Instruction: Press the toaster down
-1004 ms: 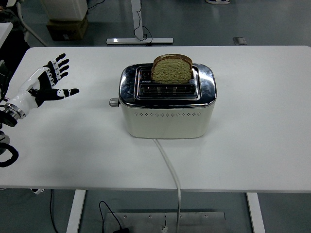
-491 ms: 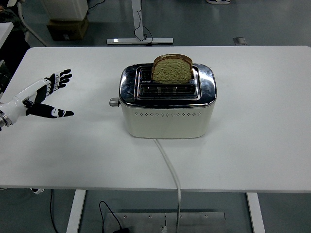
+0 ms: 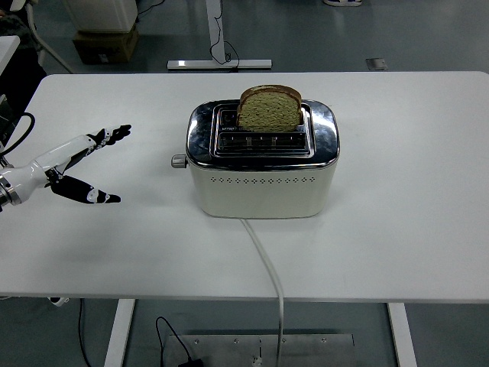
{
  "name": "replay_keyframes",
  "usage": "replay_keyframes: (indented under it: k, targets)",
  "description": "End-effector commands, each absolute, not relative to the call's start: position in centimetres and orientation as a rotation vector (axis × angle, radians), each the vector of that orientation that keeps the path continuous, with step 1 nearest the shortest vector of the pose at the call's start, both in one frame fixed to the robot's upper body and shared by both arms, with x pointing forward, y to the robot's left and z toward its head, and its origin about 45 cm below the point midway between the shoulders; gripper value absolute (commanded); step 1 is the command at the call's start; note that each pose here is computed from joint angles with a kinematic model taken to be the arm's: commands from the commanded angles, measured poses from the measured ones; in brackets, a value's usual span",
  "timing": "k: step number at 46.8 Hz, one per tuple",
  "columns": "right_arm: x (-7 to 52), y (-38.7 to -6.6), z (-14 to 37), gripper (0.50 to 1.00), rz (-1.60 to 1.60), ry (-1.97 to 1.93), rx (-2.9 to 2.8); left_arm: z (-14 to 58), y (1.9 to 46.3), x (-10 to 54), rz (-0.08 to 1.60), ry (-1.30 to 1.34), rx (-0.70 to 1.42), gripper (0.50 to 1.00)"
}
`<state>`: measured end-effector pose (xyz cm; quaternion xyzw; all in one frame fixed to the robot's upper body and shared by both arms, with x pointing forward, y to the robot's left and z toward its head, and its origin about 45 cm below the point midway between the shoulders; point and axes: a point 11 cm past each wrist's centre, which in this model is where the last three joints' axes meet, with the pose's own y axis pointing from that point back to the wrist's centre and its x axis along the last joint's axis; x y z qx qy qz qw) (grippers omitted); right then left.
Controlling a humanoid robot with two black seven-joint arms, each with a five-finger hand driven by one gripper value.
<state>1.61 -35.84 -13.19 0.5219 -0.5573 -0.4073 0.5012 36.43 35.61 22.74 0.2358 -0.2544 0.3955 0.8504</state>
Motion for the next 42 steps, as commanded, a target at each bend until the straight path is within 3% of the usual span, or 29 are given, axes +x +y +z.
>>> replay_keyframes:
  k: [1,42]
  targets:
    - [1.6,-35.8,-13.2,0.998,-0.985,-1.347,1.262,22.2,34.8,35.8,0.795,-0.562,0.511,1.0]
    - [1.6,-35.8,-13.2,0.998,-0.985,-1.347,1.262,22.8,31.7,34.8,0.66,-0.733,0.532,1.0]
